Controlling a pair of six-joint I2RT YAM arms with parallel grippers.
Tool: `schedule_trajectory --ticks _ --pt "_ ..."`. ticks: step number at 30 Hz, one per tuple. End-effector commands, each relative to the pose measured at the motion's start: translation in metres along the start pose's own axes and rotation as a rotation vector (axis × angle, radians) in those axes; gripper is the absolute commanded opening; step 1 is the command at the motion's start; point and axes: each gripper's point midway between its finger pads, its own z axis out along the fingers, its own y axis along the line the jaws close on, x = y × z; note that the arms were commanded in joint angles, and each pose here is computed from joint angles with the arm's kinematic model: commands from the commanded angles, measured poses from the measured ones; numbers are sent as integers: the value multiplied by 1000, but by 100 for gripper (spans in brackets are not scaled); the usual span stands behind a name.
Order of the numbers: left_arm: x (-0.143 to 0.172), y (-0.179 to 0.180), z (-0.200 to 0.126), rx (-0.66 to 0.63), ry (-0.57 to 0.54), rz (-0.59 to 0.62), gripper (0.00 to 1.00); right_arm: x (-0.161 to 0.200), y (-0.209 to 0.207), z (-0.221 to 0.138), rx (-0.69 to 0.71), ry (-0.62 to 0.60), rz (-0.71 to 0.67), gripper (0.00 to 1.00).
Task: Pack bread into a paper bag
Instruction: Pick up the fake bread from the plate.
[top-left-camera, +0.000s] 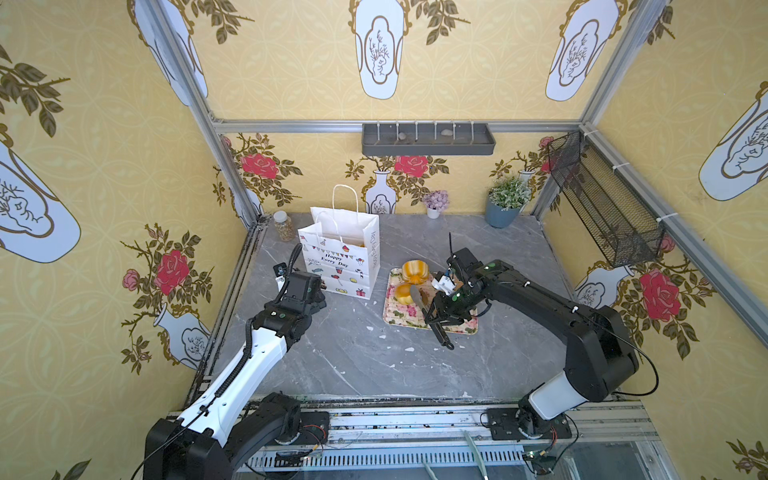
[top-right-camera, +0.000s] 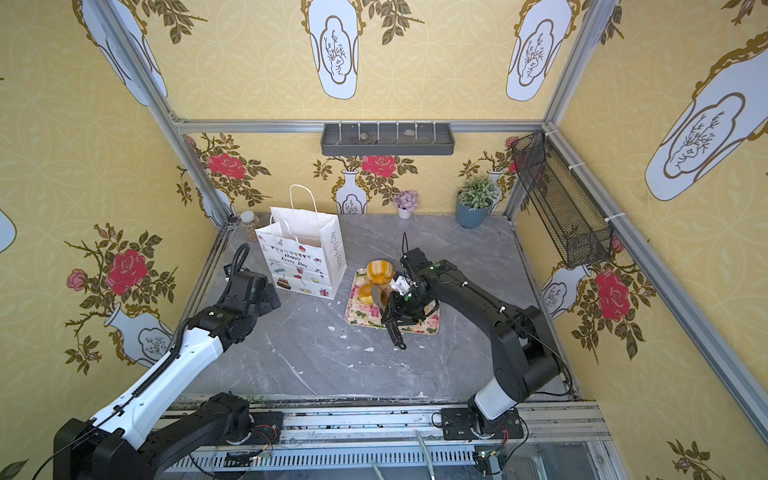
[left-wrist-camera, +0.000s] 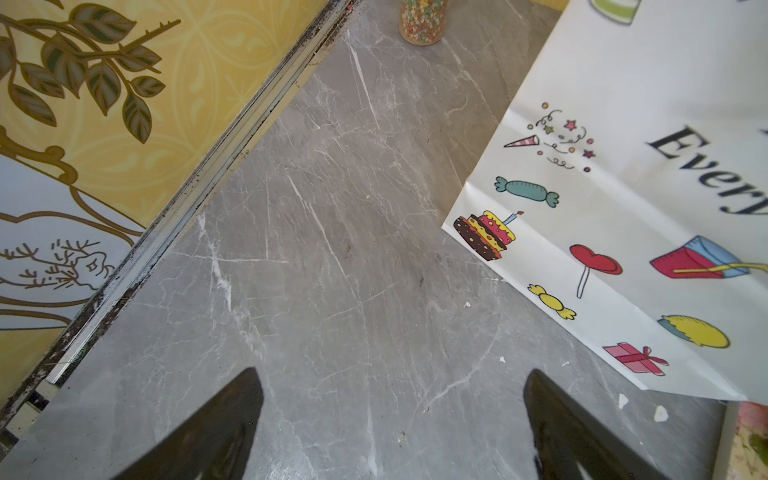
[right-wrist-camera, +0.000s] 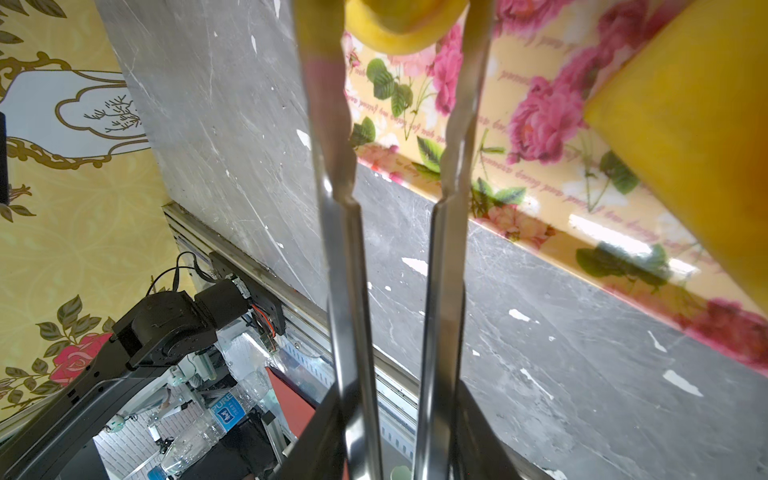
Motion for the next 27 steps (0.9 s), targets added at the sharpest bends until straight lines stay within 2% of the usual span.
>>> schedule_trajectory --ticks 1,2,3,9,14,22,27 --pt "-5 0 -1 -7 -18 -10 99 -2 9 -2 -37 4 -26 12" --pt "-5 1 -1 -9 -18 -8 99 -2 11 -3 -38 3 -30 4" --pt "-5 1 -1 -11 -19 -8 99 -2 12 -6 -38 2 -37 0" --pt "-2 1 1 -10 -15 -12 99 1 19 -24 -19 -20 -60 0" --pt "-2 0 2 -10 -12 -11 99 0 35 -55 -6 -80 -100 0" --pt "-1 -2 3 -1 -6 -14 99 -22 85 -120 -31 -258 -215 0" --pt "-1 -1 3 -3 -7 -13 99 -39 118 -139 -79 -327 -300 0"
